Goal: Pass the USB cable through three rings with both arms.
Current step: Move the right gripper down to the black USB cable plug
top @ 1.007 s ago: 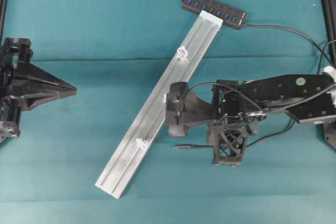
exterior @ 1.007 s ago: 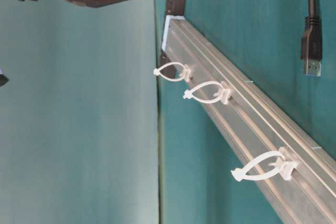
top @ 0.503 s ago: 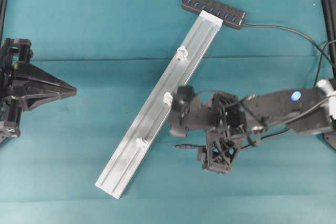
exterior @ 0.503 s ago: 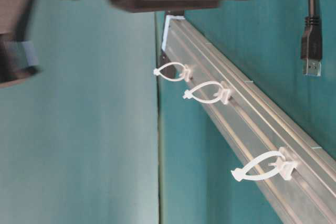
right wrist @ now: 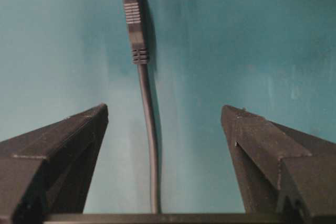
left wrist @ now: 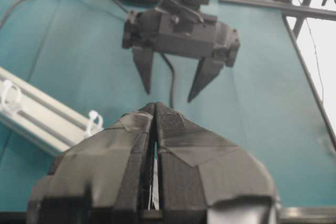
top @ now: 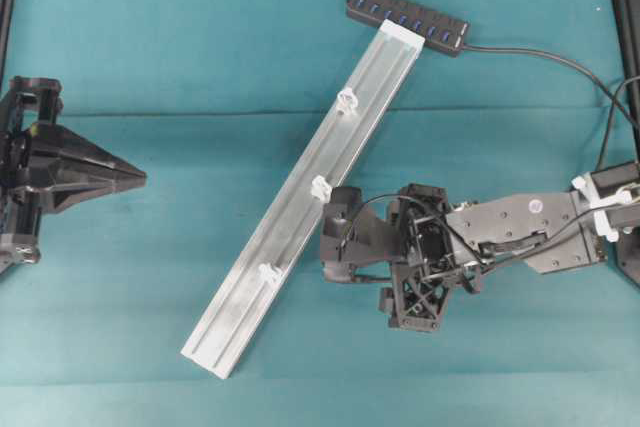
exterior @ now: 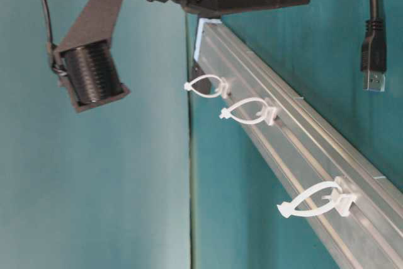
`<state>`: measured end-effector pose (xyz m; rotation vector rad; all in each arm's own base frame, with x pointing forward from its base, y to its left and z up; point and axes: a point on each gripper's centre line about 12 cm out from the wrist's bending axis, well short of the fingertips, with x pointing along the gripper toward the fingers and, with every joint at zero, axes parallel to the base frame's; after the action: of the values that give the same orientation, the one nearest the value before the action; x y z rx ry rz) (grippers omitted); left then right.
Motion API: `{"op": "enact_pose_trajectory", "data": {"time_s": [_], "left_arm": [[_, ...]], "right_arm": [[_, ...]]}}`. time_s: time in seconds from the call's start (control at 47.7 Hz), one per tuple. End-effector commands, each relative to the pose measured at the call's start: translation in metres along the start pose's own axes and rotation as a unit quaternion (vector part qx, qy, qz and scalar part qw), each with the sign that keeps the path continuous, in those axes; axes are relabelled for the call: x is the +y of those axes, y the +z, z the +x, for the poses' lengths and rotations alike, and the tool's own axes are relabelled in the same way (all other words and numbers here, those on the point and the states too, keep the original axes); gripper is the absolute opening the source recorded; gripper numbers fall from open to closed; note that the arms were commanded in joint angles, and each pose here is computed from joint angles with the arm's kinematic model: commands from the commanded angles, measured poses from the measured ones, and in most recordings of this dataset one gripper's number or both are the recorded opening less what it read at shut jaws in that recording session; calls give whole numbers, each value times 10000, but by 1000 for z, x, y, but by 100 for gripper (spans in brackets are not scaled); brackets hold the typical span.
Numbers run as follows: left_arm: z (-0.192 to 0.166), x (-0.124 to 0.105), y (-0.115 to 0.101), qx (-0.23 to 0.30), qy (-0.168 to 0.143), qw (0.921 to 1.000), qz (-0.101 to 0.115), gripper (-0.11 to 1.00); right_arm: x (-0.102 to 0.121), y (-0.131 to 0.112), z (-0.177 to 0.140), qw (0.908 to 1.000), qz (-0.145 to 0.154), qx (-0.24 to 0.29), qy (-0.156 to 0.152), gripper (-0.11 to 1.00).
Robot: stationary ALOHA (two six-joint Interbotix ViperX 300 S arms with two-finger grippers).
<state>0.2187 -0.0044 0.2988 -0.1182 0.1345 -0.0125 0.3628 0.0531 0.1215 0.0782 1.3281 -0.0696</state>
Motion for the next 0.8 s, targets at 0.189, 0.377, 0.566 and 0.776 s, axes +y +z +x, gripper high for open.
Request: {"op": "enact_pose_trajectory", "data": {"time_s": [0.189, 0.377, 0.566, 0.776], "left_arm": [[-2, -1, 9, -153, -12, 9999, 15, -1], [-2, 1, 5, -102, 17, 9999, 4, -1], [-2, 1, 4, -96, 25, 10000, -5, -1], [-2, 2, 5, -151, 33, 9999, -6, -1]], "right_arm": [[8, -1, 11, 9993, -362, 50, -91, 87], [10, -1, 15, 9991, -407, 4, -78, 86], [11, -1, 19, 9990, -433, 41, -85, 85], [10, -3, 23, 9990, -429, 108, -104, 85]]}}
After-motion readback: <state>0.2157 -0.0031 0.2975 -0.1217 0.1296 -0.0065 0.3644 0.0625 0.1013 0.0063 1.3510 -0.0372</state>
